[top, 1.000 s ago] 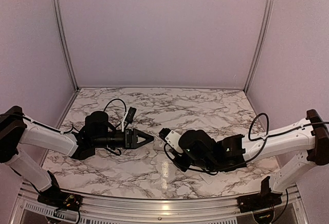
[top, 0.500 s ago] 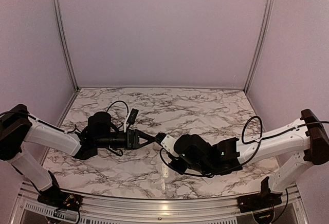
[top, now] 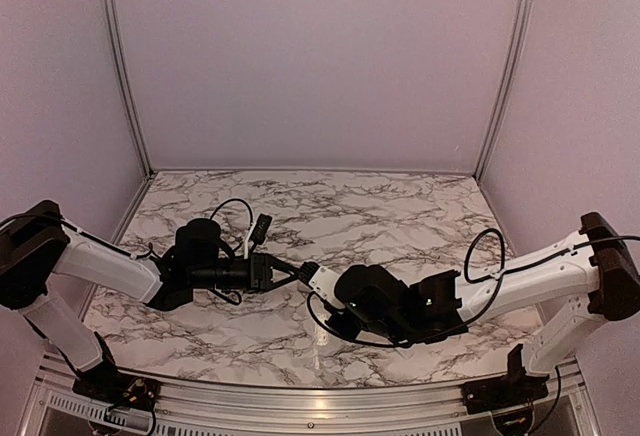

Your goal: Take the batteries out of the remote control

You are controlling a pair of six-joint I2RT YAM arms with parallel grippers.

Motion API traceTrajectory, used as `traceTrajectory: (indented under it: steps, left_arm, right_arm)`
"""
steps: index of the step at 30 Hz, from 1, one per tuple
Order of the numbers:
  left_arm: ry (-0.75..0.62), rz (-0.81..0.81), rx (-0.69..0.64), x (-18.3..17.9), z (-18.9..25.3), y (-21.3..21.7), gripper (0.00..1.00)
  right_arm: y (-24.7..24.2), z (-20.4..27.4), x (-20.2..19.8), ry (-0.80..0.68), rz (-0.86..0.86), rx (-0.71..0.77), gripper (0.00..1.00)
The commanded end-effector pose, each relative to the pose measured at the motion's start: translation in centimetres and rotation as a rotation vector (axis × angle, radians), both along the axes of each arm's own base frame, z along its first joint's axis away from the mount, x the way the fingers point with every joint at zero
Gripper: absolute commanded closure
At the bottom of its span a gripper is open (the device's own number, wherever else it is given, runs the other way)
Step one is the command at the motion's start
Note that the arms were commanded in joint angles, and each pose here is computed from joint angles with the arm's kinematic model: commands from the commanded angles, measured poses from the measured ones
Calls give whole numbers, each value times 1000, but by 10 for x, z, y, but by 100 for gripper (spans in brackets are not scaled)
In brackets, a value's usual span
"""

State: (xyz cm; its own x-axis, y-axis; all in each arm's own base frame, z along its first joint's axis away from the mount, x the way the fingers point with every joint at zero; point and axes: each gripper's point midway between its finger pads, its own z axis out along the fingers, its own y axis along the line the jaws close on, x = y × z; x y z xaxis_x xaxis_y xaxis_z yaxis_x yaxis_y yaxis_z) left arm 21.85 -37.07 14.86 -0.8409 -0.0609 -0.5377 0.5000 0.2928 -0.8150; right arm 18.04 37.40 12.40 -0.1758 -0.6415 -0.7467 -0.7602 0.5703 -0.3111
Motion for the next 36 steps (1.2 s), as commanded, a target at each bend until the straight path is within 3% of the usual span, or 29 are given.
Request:
traceTrajectory:
  steps: [1,5,12,15,19,21,27,32,36]
  left_arm:
    - [-21,-32,-32,-1,10,-8,82]
    - [-22,-38,-36,-1,10,-9,100]
    - [-26,-54,-74,-5,15,-10,100]
    - [-33,-44,-78,-4,16,-8,100]
    - [-53,-18,-86,-2,20,-5,100]
    - [-69,-9,-95,-2,23,-2,100]
    - [-137,26,-131,-2,38,7,100]
    - [-187,41,-175,-7,52,16,100]
    - [-220,38,-225,-14,66,23,100]
  right_arm:
    - [14,17,1,-25,6,42,100]
    - [14,16,1,-25,6,41,100]
    - [10,12,7,-25,-55,48,99]
    - [6,12,10,-20,-100,64,61]
    - [-2,22,16,-18,-170,113,18]
    - [-4,26,20,20,-189,167,10]
    - [3,61,17,194,-111,477,6]
    - [-7,107,10,299,-46,824,5]
    - [-10,116,5,386,-41,961,7]
